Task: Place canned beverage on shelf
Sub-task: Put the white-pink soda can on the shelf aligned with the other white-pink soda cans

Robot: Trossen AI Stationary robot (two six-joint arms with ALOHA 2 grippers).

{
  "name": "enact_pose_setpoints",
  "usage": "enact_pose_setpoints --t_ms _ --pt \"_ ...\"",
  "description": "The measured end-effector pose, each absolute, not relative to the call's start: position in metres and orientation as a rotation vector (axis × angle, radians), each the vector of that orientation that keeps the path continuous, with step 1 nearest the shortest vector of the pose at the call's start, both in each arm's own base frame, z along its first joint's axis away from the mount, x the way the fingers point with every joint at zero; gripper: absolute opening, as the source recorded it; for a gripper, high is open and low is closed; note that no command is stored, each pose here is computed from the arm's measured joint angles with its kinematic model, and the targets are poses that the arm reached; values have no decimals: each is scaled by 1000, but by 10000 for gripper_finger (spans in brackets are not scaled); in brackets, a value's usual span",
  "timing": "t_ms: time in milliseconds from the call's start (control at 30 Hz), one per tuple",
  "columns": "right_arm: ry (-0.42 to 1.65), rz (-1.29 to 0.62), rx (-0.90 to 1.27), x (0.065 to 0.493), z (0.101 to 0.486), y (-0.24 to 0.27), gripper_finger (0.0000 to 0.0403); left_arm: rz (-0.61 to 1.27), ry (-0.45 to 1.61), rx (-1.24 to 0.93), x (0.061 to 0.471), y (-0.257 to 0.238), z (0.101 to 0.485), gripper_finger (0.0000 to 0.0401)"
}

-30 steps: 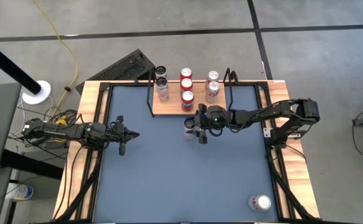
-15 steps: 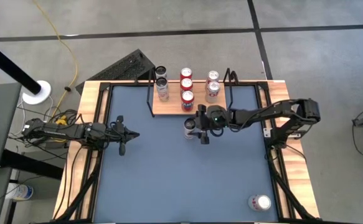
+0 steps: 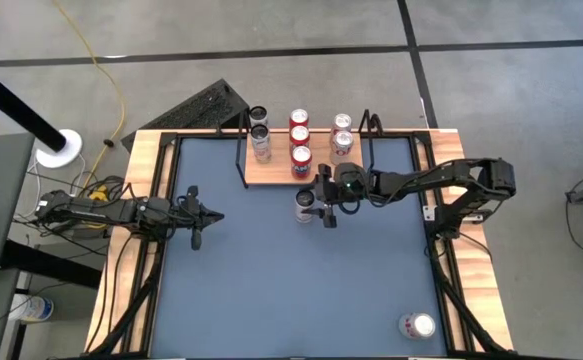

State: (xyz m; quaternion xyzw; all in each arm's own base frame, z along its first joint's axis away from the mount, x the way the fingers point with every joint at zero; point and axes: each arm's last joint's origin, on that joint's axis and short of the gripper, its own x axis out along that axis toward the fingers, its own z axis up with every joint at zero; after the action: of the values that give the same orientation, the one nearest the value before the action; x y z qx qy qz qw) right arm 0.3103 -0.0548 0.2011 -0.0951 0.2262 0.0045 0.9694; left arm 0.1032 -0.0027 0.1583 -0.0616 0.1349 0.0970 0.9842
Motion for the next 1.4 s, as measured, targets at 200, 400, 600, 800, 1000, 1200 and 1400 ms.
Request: enact_pose_setpoints --t_ms 200,400,600,800,1000,1200,1400 --pt "441 7 -195 311 203 -55 315 195 271 -124 103 -3 158 0" --pt "407 -5 -163 312 206 -55 315 195 271 -124 103 -3 158 0" --pt "403 -9 -151 313 206 -55 315 195 271 -124 103 -3 158 0" --pt "405 -11 -143 312 206 -55 315 195 271 -124 103 -3 158 0" --pt "410 0 -195 312 205 -55 315 195 271 -124 103 -3 158 0" --pt "421 2 -197 312 204 -55 315 195 271 -124 103 -3 158 0" --pt "422 1 -197 312 204 -55 315 195 271 -124 103 -3 158 0"
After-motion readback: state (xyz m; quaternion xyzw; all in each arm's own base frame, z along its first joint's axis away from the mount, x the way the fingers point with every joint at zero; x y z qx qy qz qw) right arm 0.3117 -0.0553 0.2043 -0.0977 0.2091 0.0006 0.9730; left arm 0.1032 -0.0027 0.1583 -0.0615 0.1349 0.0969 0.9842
